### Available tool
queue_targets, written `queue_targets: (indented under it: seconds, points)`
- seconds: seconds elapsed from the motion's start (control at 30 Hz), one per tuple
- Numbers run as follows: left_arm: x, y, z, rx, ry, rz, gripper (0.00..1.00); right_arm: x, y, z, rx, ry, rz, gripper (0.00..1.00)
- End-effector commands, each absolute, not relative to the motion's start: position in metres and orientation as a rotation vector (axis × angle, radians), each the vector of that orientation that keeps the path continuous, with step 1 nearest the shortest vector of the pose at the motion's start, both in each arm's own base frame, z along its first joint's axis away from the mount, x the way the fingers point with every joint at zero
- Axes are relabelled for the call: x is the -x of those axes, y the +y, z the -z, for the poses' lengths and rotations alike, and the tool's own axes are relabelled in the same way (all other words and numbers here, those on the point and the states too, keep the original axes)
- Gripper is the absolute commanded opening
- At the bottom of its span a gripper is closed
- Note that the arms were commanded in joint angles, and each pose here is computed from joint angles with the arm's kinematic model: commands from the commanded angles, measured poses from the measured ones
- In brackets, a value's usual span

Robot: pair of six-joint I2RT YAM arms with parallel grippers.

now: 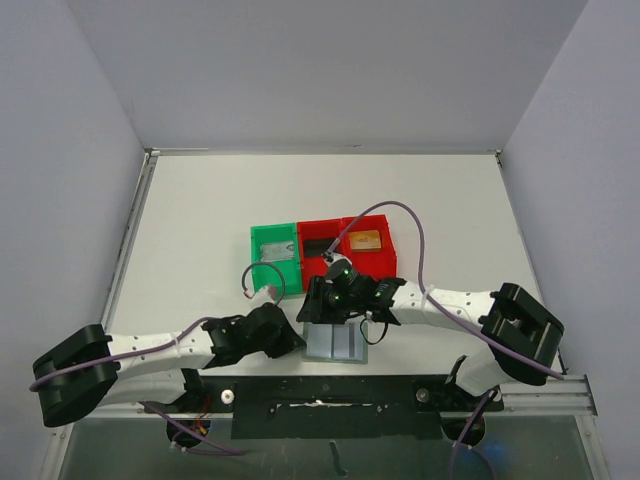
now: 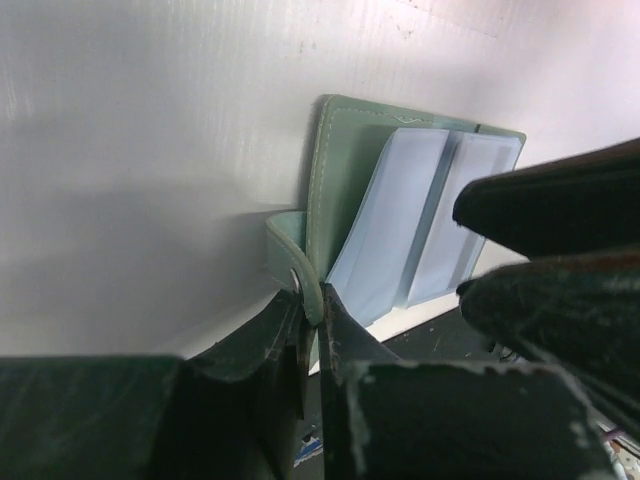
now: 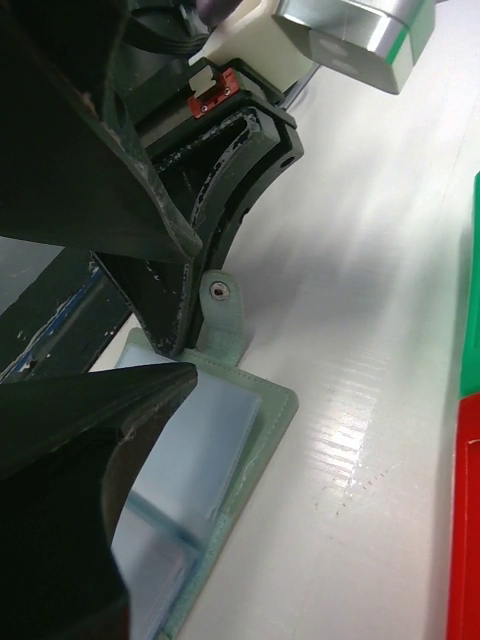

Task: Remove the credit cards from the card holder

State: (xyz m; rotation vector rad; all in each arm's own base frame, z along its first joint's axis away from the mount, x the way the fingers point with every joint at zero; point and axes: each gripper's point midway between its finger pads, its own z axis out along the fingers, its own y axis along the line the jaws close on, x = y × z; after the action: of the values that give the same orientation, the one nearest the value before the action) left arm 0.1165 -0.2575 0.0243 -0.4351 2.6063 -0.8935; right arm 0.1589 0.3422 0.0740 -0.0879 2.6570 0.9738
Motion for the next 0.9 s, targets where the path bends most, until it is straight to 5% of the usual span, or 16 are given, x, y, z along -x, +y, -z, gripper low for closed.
queue_targets:
  seconds: [0.0,0.3,0.5,0.77,0.87]
  points:
    - [-0.120,-0.262,-0.038,0.472,2.547,0.959,0.12,-0.171,0.343,-0.093,0.060,2.587,-1.017,0.44]
    - [-0.126,-0.263,-0.057,0.463,2.475,1.010,0.46,-0.169,0.257,-0.091,-0.196,2.612,-0.606,0.53]
    - [-0.127,-0.275,-0.066,0.385,2.455,1.033,0.61,-0.149,0.229,-0.073,-0.269,2.667,-0.511,0.55]
    - [-0.126,-0.281,-0.067,0.351,2.457,1.028,0.65,-0.144,0.228,-0.061,-0.251,2.710,-0.452,0.55]
    - [-0.126,-0.281,-0.062,0.346,2.475,1.010,0.58,-0.145,0.233,-0.059,-0.232,2.718,-0.460,0.54]
